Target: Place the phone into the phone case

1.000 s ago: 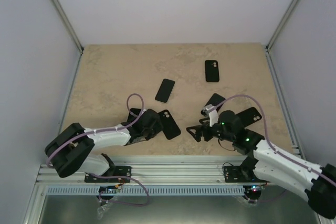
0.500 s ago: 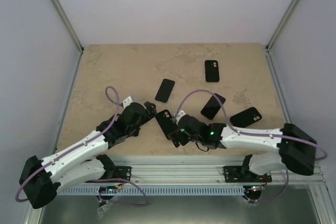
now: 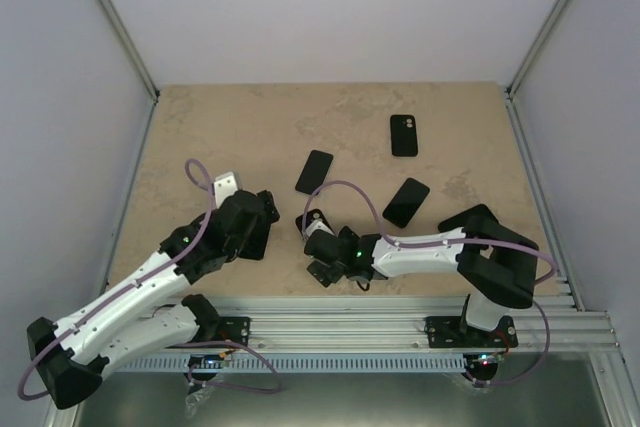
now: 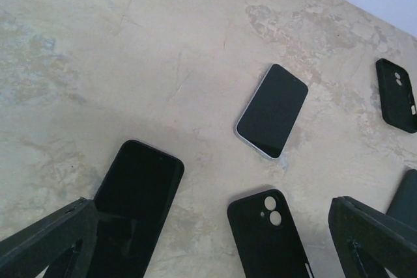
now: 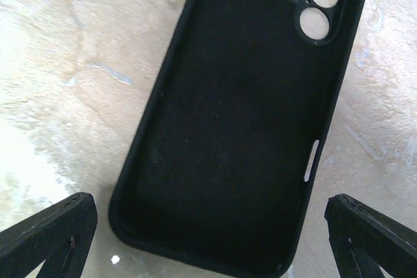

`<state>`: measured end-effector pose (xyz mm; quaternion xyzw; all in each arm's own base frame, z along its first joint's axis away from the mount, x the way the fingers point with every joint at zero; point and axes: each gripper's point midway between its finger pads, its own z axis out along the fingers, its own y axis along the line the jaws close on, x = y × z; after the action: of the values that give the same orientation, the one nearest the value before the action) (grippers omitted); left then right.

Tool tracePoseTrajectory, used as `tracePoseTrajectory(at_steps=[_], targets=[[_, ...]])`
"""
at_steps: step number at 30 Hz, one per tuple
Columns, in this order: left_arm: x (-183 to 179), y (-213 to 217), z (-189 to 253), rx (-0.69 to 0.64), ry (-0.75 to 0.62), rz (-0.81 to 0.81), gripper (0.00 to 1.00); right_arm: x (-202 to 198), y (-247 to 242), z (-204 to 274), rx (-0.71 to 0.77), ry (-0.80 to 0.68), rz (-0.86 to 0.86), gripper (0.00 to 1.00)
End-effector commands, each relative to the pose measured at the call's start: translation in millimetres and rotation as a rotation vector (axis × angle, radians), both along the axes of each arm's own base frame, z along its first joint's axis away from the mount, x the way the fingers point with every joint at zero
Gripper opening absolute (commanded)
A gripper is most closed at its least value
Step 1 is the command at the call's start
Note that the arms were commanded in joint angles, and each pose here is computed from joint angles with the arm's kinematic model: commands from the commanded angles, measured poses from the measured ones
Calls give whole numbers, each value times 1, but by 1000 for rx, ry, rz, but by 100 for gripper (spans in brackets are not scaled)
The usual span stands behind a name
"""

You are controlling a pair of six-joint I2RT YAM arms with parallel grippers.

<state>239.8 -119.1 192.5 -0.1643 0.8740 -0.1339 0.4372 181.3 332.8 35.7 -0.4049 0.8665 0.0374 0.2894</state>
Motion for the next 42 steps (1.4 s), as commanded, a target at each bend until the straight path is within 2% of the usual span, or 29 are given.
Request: tracePoseTrajectory(at_steps=[1,6,12,20,23,27,31,42], targets=[[0,5,-5,101,20,-25,99,10,-5,-5,-66,-75,0,98],[7,-5,-20,120,55,-67,99,16,-19,-9,-97,-101,-24,98],[16,-3,-40,136,138,-85,99,25,-36,-4,-53,-111,-49,98],[26,4,-69,203,316,-116,99,21,-34,18,95,-124,6,98],[29,10,-72,287,387,-112,99,17,-37,30,165,-135,8,98],[39,0,-77,317,444,-172,100,8,-35,49,295,-137,21,98],[46,0,-102,326,552,-213,99,4,-42,63,384,-155,3,98],[46,15,-146,326,725,-273,99,4,-44,62,391,-147,-10,98]])
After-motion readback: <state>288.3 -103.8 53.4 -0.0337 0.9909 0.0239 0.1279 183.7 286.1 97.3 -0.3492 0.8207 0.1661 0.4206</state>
